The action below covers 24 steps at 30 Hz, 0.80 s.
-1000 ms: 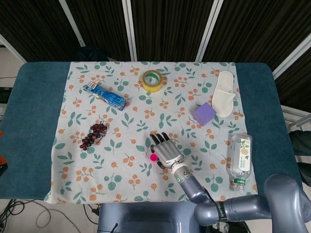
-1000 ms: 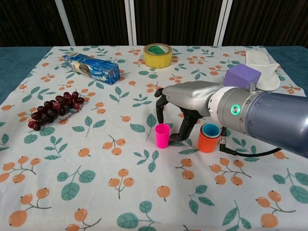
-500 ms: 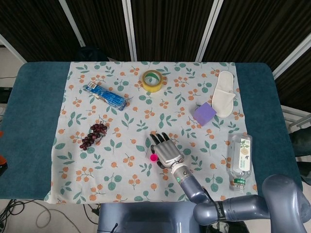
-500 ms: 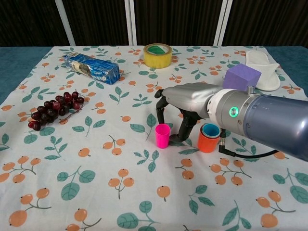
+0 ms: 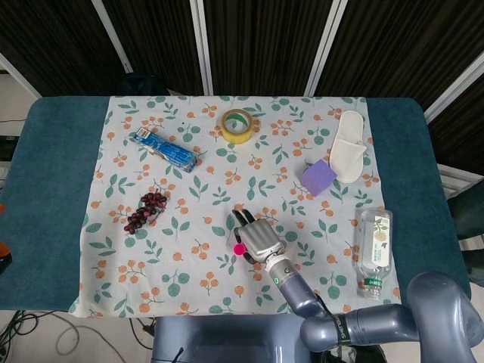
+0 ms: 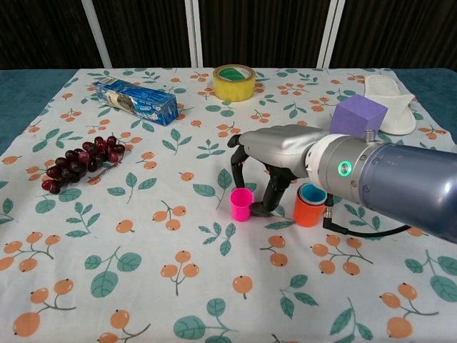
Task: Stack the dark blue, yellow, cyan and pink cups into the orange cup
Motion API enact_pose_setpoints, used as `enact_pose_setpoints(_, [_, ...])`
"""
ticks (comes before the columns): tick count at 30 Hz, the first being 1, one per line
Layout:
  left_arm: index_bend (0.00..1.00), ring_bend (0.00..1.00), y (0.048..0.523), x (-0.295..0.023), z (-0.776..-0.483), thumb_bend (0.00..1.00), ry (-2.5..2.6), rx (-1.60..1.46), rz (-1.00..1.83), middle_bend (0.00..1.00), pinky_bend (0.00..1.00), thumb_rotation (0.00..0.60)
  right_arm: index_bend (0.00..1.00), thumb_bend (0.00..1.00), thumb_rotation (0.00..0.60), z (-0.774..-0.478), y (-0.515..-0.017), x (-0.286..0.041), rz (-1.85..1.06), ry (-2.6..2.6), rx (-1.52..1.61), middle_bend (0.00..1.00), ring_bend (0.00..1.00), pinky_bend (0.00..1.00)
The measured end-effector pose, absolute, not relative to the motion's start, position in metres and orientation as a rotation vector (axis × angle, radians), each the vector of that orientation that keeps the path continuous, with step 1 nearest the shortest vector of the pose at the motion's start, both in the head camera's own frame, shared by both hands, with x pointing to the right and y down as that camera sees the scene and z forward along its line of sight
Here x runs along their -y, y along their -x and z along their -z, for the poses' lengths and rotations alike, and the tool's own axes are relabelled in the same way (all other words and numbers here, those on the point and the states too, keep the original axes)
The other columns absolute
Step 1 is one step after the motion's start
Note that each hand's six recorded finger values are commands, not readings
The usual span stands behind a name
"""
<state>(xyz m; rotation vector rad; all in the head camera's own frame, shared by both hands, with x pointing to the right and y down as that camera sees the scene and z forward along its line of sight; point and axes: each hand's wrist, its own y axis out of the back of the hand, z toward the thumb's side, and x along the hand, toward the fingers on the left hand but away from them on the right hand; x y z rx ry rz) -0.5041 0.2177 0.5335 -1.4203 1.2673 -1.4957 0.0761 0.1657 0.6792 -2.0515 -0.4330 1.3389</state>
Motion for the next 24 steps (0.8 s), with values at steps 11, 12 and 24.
enact_pose_setpoints(11, [0.16,0.0,0.504,-0.218,-0.533,0.8,1.421,-1.267,1.493,0.02,0.0,0.6,0.51,0.4,0.6,-0.668,-0.081,-0.16,-1.333,2.044,0.449,0.0,0.01,0.64])
enact_pose_setpoints(12, [0.16,0.0,0.504,-0.218,-0.533,0.8,1.421,-1.267,1.493,0.02,0.0,0.6,0.51,0.4,0.6,-0.667,-0.081,-0.16,-1.334,2.045,0.451,0.0,0.01,0.65])
enact_pose_setpoints(24, [0.16,0.0,0.504,-0.218,-0.534,0.8,1.42,-1.266,1.495,0.02,0.0,0.6,0.51,0.4,0.6,-0.637,-0.104,-0.143,-1.362,2.027,0.453,0.0,0.01,0.76])
